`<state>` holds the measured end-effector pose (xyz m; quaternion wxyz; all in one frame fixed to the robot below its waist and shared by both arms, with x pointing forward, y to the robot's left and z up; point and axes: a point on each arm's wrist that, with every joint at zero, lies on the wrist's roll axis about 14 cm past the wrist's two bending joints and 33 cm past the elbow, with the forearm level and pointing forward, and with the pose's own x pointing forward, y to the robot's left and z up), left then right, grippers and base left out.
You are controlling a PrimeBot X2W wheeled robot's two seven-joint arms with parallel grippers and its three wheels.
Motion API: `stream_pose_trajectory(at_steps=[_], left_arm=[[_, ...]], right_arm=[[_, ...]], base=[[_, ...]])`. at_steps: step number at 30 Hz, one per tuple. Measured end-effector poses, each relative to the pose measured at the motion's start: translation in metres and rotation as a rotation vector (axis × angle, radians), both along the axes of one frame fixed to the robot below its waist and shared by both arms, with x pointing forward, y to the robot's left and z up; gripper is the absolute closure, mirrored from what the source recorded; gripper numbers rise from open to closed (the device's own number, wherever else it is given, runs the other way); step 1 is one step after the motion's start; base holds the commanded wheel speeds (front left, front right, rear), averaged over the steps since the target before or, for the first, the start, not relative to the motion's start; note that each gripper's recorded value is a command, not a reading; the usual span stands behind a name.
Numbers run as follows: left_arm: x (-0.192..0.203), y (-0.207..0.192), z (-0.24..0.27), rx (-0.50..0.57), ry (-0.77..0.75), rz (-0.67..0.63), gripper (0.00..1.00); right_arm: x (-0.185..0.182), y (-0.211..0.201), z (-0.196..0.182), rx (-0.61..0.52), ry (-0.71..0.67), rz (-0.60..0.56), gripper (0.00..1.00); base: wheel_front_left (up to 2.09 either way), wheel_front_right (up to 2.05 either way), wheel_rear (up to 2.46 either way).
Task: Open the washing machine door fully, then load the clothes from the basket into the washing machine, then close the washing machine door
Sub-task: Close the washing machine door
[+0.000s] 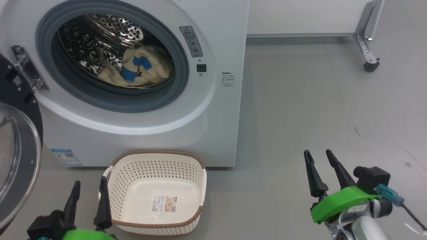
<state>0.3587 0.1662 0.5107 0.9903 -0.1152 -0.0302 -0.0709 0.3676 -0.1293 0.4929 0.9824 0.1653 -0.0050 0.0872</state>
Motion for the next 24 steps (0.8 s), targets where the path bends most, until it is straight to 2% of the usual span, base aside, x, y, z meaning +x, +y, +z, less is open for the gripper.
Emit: stream_pose_trajectory(at_steps=[12,15,19,24], left_arm=[[0.002,-0.004,-0.004,-0.011,0.000,-0.013,0.00],[0.003,-0.006,-0.006,-0.007,0.005,-0.017,0.00],[0.003,-0.007,-0.009,-0.006,0.012,-0.020,0.00],[0.003,-0.008,-0.013,-0.001,0.023,-0.022,0.00]], right_arm=[[-0.002,-0.003,-0.001,-0.002,0.003,-0.008,0.00],[-0.003,-0.002,-0.004,-0.101,-0.003,0.007,0.00],[-0.002,-0.009,-0.005,-0.172,-0.006,-0.003,0.00],[-0.001,-0.013,-0.007,-0.207,-0.006,-0.010,0.00]], base=[[0.00,0.00,0.00],[0.00,0.00,0.00],[0.00,0.00,0.00],[0.00,0.00,0.00]])
